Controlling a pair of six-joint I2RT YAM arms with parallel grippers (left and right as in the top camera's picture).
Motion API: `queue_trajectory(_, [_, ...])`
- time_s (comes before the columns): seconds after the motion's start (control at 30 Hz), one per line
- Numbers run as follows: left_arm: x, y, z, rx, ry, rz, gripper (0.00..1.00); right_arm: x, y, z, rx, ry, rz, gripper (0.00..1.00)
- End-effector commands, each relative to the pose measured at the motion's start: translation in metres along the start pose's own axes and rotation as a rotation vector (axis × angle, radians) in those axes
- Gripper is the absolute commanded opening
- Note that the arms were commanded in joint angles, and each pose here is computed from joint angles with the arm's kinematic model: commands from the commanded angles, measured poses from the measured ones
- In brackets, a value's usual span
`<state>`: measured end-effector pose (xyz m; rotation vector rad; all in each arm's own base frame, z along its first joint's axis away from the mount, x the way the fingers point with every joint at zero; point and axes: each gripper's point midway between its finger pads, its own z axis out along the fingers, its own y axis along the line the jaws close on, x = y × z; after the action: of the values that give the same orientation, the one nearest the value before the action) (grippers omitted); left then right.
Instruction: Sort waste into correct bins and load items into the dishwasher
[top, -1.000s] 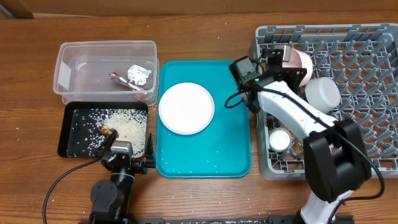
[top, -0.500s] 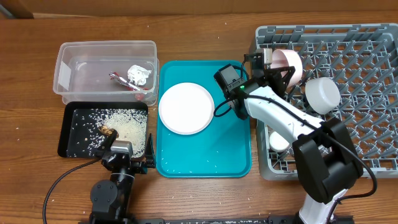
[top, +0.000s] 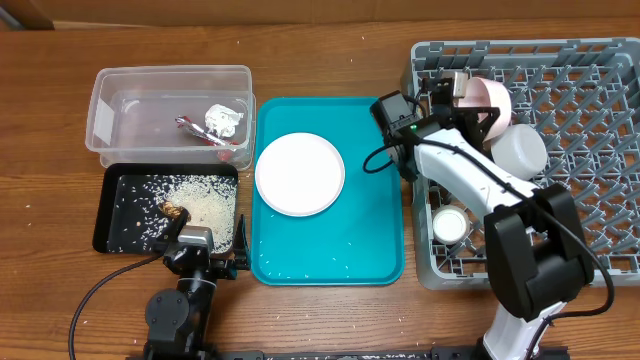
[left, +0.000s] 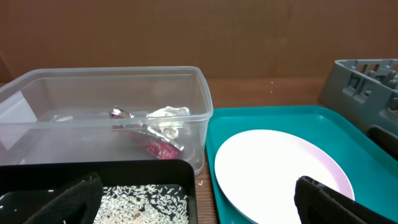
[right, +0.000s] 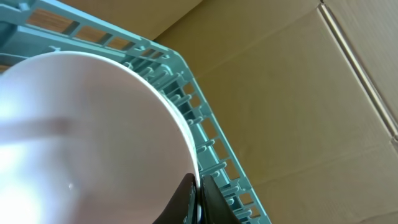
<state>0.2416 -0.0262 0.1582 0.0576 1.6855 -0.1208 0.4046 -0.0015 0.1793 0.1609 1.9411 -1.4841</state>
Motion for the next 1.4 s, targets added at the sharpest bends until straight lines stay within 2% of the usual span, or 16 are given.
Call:
queue_trajectory(0.0, [0.003,-0.001,0.001,0.002,-0.001,0.022,1.0,0.008,0.034,-0.023,-0.166,0.019,-0.035,0.04])
queue_trajectory(0.13, [0.003,-0.001,0.001,0.002,-0.001,0.022,1.0,0.004,0.04,-0.045,-0.195,-0.028,-0.061,0.07])
queue_trajectory(0.2, [0.003,-0.001,0.001,0.002,-0.001,0.022,1.0,0.004,0.04,-0.051,-0.201,-0.041,-0.079,0.33])
queue_trajectory(0.23, [0.003,-0.001,0.001,0.002,-0.001,0.022,1.0,0.004,0.04,-0.054,-0.204,-0.044,-0.071,0.56])
queue_trajectory(0.27, [0.003,-0.001,0.001,0.002,-0.001,0.022,1.0,0.004,0.039,-0.056,-0.206,-0.045,-0.056,0.65])
queue_trajectory(0.37, [0.003,-0.001,0.001,0.002,-0.001,0.022,1.0,-0.002,0.029,-0.071,-0.268,-0.041,0.008,0.63])
queue_trajectory(0.47, [0.003,-0.001,0.001,0.002,-0.001,0.022,1.0,-0.013,0.028,-0.105,-0.459,-0.011,0.095,0.63])
queue_trajectory(0.6, [0.003,-0.001,0.001,0.002,-0.001,0.022,1.0,-0.013,0.055,-0.162,-0.839,0.093,0.151,0.63])
queue_trajectory(0.7, [0.003,-0.001,0.001,0.002,-0.001,0.022,1.0,-0.001,0.087,-0.213,-1.167,0.227,0.125,0.63])
queue_trajectory(0.83, [0.003,-0.001,0.001,0.002,-0.001,0.022,1.0,0.015,0.117,-0.254,-1.391,0.337,0.077,0.62])
queue_trajectory(0.97, [0.003,-0.001,0.001,0.002,-0.001,0.022,1.0,0.026,0.14,-0.245,-1.335,0.377,0.075,0.54])
queue_trajectory(1.17, [0.003,-0.001,0.001,0.002,-0.001,0.022,1.0,0.055,0.172,-0.233,-1.273,0.482,0.043,0.48])
queue_trajectory(1.27, [0.003,-0.001,0.001,0.002,-0.001,0.022,1.0,0.064,0.184,-0.242,-1.311,0.531,0.025,0.42])
queue_trajectory(1.33, [0.003,-0.001,0.001,0.002,-0.001,0.022,1.0,0.068,0.188,-0.247,-1.333,0.566,0.027,0.26])
queue_trajectory(1.37, [0.003,-0.001,0.001,0.002,-0.001,0.022,1.0,0.068,0.188,-0.247,-1.332,0.57,0.033,0.22])
